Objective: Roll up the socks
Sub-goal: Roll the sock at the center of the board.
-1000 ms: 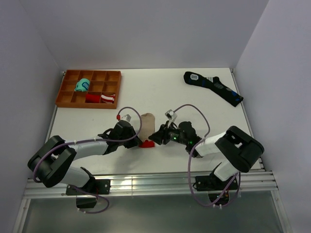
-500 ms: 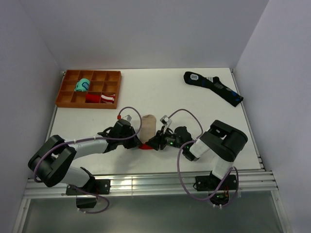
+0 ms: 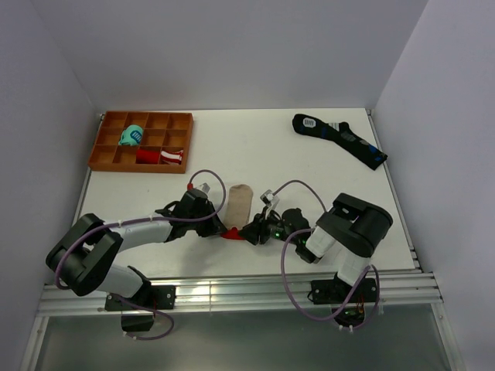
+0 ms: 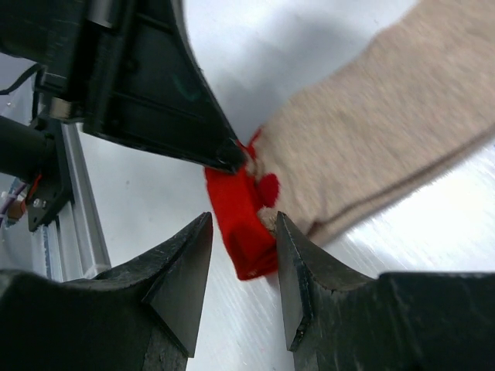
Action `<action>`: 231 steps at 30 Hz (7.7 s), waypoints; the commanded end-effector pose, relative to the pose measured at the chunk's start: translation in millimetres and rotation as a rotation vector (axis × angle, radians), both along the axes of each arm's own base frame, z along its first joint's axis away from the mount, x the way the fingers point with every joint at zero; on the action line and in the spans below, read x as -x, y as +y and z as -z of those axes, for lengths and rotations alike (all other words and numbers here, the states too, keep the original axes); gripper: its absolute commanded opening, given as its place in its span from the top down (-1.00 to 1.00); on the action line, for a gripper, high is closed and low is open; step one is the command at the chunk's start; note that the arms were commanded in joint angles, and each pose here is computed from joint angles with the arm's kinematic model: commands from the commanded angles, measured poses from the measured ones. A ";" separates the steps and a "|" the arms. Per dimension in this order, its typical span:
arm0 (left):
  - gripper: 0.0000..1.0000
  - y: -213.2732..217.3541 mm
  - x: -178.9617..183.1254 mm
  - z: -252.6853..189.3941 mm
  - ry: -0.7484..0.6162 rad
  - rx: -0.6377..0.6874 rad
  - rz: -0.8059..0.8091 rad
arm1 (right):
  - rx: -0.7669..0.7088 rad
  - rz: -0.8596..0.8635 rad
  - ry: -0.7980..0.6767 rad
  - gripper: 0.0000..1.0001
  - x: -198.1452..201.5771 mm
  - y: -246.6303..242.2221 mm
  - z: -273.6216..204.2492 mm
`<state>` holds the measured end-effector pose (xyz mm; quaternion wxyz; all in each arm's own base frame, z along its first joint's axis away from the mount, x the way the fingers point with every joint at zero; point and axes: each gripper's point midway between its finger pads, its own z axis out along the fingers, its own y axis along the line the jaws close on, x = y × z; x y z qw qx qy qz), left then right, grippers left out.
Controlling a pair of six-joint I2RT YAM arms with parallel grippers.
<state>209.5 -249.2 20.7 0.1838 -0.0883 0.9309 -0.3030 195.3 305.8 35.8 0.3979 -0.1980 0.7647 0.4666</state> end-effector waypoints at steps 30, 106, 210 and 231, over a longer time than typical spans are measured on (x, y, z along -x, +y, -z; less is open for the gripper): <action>0.94 13.0 27.1 27.9 0.152 -0.104 0.086 | 0.313 -0.009 -0.281 0.07 0.2 18.9 -14.5; 0.72 16.5 -16.4 0.4 0.123 -0.030 0.014 | 0.466 0.098 -0.139 0.66 38.8 -22.4 62.3; 0.99 68.6 -91.2 27.9 -0.124 -0.182 -0.290 | 0.446 -0.342 0.765 0.84 14.2 -5.3 56.5; 0.31 56.2 -79.9 -38.9 -0.438 0.065 -0.212 | 0.585 -0.302 0.820 0.95 5.3 -17.9 60.3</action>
